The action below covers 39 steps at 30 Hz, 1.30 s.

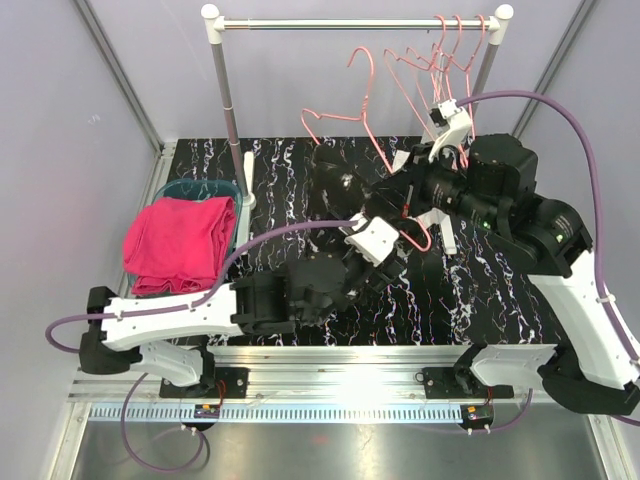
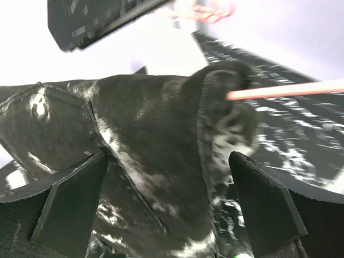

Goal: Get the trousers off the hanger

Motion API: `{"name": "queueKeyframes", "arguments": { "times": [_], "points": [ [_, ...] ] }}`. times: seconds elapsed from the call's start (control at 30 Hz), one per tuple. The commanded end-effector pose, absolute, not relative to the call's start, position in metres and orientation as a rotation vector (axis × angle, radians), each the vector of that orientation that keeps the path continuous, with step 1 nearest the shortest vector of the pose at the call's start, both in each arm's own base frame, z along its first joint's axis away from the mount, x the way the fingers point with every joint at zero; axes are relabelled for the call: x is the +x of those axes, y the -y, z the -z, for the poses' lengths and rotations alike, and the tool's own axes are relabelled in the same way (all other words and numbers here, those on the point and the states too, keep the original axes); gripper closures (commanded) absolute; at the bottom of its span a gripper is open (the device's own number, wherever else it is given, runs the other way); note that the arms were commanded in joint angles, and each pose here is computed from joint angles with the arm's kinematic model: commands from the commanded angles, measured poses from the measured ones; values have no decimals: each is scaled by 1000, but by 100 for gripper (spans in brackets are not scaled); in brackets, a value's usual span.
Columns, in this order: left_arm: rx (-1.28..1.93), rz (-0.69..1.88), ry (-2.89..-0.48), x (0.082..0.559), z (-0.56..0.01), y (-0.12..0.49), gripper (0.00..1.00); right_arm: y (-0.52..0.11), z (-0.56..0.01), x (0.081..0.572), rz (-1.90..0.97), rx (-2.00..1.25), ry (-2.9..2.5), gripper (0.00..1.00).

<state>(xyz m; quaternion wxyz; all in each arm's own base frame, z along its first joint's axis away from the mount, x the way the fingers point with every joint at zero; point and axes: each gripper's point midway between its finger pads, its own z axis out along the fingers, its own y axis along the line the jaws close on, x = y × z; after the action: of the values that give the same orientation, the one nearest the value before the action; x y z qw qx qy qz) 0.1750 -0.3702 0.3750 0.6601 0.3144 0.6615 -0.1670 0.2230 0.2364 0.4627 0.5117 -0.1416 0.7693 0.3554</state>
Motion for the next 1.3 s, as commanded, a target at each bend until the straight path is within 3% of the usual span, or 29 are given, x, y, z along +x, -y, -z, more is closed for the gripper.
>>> {"name": "queueKeyframes", "arguments": {
  "times": [0.0,0.1,0.27,0.37,0.53,0.7,0.77,0.8,0.83,0.93,1.0,1.03,1.17,1.27],
  "points": [
    [489,277,-1459,196,-418,347,1,-214,-558,211,-938,-224,-1497,100],
    [481,231,-1455,200,-413,348,2,-212,-564,201,-971,-234,-1477,100],
    [476,183,-1460,210,-408,350,18,-211,-576,187,-1026,-259,-1440,100],
    [462,184,-1465,216,-408,350,22,-211,-579,182,-1052,-263,-1430,100],
    [419,187,-1451,223,-415,352,20,-218,-579,181,-1098,-266,-1429,100],
    [364,210,-1416,228,-430,354,29,-221,-577,178,-1127,-259,-1431,100],
    [361,195,-1416,232,-429,355,46,-218,-579,176,-1127,-253,-1423,100],
    [349,194,-1417,233,-432,354,59,-216,-579,176,-1119,-249,-1421,100],
    [346,184,-1420,234,-432,353,81,-212,-579,174,-1110,-244,-1418,100],
    [329,199,-1420,232,-437,344,98,-203,-572,180,-1042,-220,-1433,100],
    [332,230,-1421,229,-436,341,93,-198,-569,184,-1005,-200,-1439,100],
    [325,249,-1414,227,-441,335,80,-195,-568,186,-990,-192,-1439,100],
    [359,306,-1403,220,-443,333,71,-196,-567,187,-984,-194,-1445,100],
    [380,291,-1401,220,-442,334,71,-197,-572,184,-1007,-203,-1432,100]
  ]
}}
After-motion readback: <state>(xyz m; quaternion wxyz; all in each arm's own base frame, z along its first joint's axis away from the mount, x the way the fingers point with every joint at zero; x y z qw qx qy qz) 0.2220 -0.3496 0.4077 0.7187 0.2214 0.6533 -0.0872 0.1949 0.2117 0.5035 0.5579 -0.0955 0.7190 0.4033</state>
